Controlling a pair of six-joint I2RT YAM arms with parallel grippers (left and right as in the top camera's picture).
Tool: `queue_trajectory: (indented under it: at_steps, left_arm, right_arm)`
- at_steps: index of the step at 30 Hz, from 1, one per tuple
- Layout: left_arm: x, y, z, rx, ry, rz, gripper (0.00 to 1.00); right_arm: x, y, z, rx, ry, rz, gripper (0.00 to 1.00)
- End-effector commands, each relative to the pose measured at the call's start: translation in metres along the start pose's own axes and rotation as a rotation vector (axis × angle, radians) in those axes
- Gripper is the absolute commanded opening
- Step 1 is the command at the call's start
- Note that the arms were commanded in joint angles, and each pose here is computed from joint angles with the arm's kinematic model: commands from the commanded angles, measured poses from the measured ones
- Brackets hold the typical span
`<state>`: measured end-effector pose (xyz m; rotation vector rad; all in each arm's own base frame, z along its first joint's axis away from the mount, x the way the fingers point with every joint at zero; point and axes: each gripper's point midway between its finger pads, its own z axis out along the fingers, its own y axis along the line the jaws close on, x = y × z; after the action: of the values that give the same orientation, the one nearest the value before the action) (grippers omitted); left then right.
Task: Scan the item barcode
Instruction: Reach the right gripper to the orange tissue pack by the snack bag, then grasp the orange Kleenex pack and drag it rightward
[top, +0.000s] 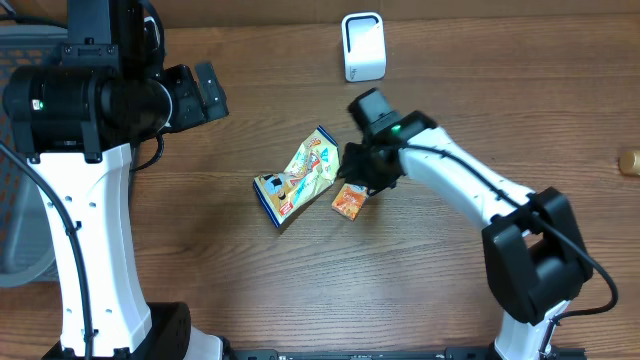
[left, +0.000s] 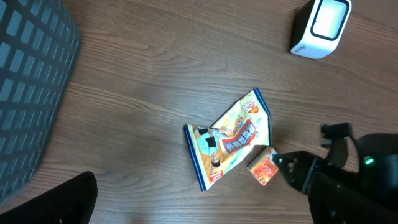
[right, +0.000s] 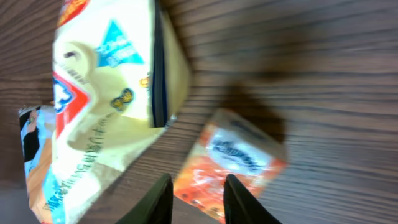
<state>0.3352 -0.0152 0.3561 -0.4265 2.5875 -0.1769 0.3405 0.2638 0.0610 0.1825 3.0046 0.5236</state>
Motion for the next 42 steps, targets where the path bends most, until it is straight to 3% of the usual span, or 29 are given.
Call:
queue_trajectory:
  at_steps: [1,14,24,29,36,42]
  left_arm:
    - [-0.001,0.002,-0.005,0.001,-0.018,-0.012,1.0]
    - [-0.001,0.002,-0.005,0.001,-0.018,-0.012,1.0]
    - [-0.001,0.002,-0.005,0.001,-0.018,-0.012,1.0]
    - [-0.001,0.002,-0.005,0.001,-0.018,-0.012,0.99]
    - [-0.001,0.002,-0.005,0.001,-0.018,-0.012,1.0]
    - [-0.001,0.002,-0.005,0.001,-0.018,-0.012,1.0]
  right_arm:
    - [-0.002,0.008,-0.003,0.087,-0.116,0.062,0.29]
    - [0.018,-0.013,0.04,0.286,-0.158,0.053,0.28]
    - [0.021,-0.024,0.052,0.326,-0.13,0.058,0.28]
    - [0.011,-0.034,0.038,0.356,-0.115,0.096,0.04]
    - [-0.009,-0.036,0.0,0.367,-0.094,0.122,0.04]
    - [-0.027,0.001,-0.037,0.097,-0.017,0.015,0.04]
